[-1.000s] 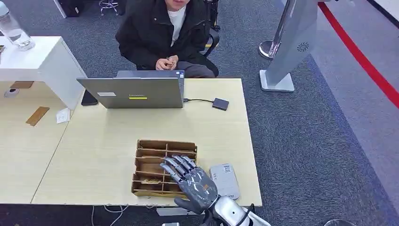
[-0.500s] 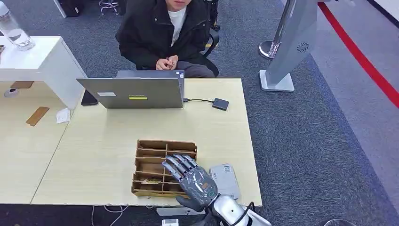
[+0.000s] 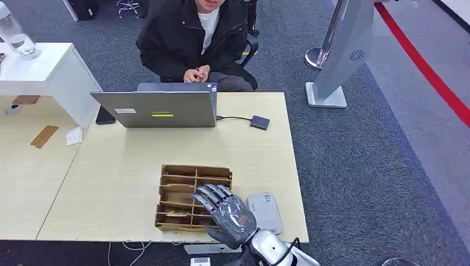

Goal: Pass the card to the sensor for recognition and then transmit it.

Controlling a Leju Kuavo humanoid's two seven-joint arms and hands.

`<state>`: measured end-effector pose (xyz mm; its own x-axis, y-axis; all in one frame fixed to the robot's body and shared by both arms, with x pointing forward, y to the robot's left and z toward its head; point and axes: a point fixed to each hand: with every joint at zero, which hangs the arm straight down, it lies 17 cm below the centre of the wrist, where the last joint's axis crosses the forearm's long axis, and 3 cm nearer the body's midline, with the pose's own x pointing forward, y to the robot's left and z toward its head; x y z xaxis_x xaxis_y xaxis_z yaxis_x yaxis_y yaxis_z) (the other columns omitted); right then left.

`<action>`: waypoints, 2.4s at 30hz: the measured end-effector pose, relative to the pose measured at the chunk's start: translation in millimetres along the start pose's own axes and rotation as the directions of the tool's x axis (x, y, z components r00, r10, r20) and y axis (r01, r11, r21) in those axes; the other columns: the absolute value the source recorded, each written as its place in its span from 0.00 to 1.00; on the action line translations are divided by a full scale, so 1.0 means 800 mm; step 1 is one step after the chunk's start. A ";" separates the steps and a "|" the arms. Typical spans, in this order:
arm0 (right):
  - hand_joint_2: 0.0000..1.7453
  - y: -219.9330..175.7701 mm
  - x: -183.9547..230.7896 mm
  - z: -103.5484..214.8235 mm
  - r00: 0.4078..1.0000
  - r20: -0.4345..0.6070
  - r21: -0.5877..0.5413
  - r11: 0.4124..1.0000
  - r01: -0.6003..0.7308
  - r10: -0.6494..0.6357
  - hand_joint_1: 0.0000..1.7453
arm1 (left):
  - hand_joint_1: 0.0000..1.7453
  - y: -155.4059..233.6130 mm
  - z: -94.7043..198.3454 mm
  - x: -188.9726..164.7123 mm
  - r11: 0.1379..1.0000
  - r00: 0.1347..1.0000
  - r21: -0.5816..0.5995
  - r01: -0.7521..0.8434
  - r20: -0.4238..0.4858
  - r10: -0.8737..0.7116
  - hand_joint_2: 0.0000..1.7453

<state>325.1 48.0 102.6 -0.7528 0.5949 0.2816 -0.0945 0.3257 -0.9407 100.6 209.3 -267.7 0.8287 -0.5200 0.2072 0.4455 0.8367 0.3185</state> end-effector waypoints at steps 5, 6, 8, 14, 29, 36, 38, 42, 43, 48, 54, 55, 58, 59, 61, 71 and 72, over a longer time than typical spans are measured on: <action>1.00 0.002 -0.001 0.000 1.000 -0.004 0.007 1.000 -0.001 0.001 0.14 | 0.00 0.000 0.000 0.000 1.000 1.000 -0.001 0.001 0.000 -0.001 0.00; 1.00 0.002 -0.001 0.001 1.000 -0.005 0.009 1.000 -0.001 0.001 0.14 | 0.00 0.000 0.000 0.000 1.000 1.000 -0.001 0.001 0.000 -0.001 0.00; 1.00 0.002 -0.001 0.001 1.000 -0.005 0.009 1.000 -0.003 0.003 0.14 | 0.00 0.000 0.000 0.000 1.000 1.000 -0.002 0.001 0.000 -0.001 0.00; 1.00 0.003 -0.001 0.001 1.000 -0.005 0.009 1.000 -0.004 0.004 0.14 | 0.00 0.000 0.000 0.000 1.000 1.000 -0.002 0.001 0.000 -0.001 0.00; 1.00 0.014 -0.021 0.015 0.997 -0.079 0.024 0.999 -0.021 0.023 0.16 | 0.00 -0.001 0.000 0.000 1.000 1.000 -0.002 -0.001 0.001 0.001 0.00; 1.00 0.015 -0.026 0.020 0.995 -0.093 0.023 1.000 -0.018 0.020 0.16 | 0.00 -0.001 0.000 0.000 1.000 1.000 -0.002 -0.002 0.000 0.002 0.00; 1.00 0.015 -0.026 0.020 0.995 -0.094 0.024 1.000 -0.017 0.019 0.16 | 0.00 -0.001 0.000 0.000 1.000 1.000 -0.002 -0.002 0.000 0.002 0.00; 1.00 0.014 -0.025 0.021 0.996 -0.093 0.021 1.000 -0.017 0.019 0.16 | 0.00 -0.001 0.000 0.000 1.000 1.000 -0.002 -0.002 0.000 0.002 0.00; 1.00 0.014 -0.025 0.021 0.995 -0.093 0.021 1.000 -0.017 0.019 0.16 | 0.00 -0.001 0.000 0.000 1.000 1.000 -0.002 -0.002 0.000 0.002 0.00; 1.00 0.015 -0.026 0.022 0.995 -0.093 0.022 1.000 -0.019 0.021 0.17 | 0.00 -0.001 0.000 0.000 1.000 1.000 -0.002 -0.002 0.000 0.002 0.00; 1.00 0.009 -0.026 0.023 0.995 -0.097 0.010 1.000 -0.021 0.022 0.27 | 0.00 -0.001 0.000 0.000 1.000 1.000 -0.002 -0.003 0.000 0.003 0.00; 1.00 0.008 -0.026 0.023 0.995 -0.097 0.008 1.000 -0.021 0.022 0.29 | 0.00 -0.001 0.000 0.000 1.000 1.000 -0.002 -0.003 0.000 0.003 0.00; 1.00 0.005 -0.026 0.023 0.995 -0.096 0.003 1.000 -0.022 0.022 0.39 | 0.00 -0.001 0.000 0.000 1.000 1.000 -0.001 -0.003 0.000 0.003 0.00; 1.00 0.005 -0.025 0.023 0.995 -0.097 0.002 1.000 -0.022 0.022 0.47 | 0.00 -0.001 0.000 0.000 1.000 1.000 -0.001 -0.003 0.000 0.003 0.00; 1.00 0.004 -0.025 0.023 0.995 -0.096 0.001 1.000 -0.022 0.022 0.55 | 0.00 -0.001 0.000 0.000 1.000 1.000 -0.001 -0.003 0.000 0.003 0.00; 1.00 0.004 -0.026 0.023 0.995 -0.098 0.002 1.000 -0.023 0.023 0.71 | 0.00 -0.001 0.000 0.001 1.000 1.000 -0.002 0.000 0.004 0.000 0.00; 1.00 0.004 -0.026 0.023 0.995 -0.098 0.002 1.000 -0.023 0.023 0.70 | 0.00 -0.001 0.000 0.001 1.000 1.000 -0.002 0.000 0.004 0.000 0.00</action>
<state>328.3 22.9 90.2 -0.6874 0.6713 0.2771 -0.0786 0.3105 -0.9473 100.5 208.3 -267.6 0.8273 -0.5207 0.2110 0.4461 0.8371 0.3167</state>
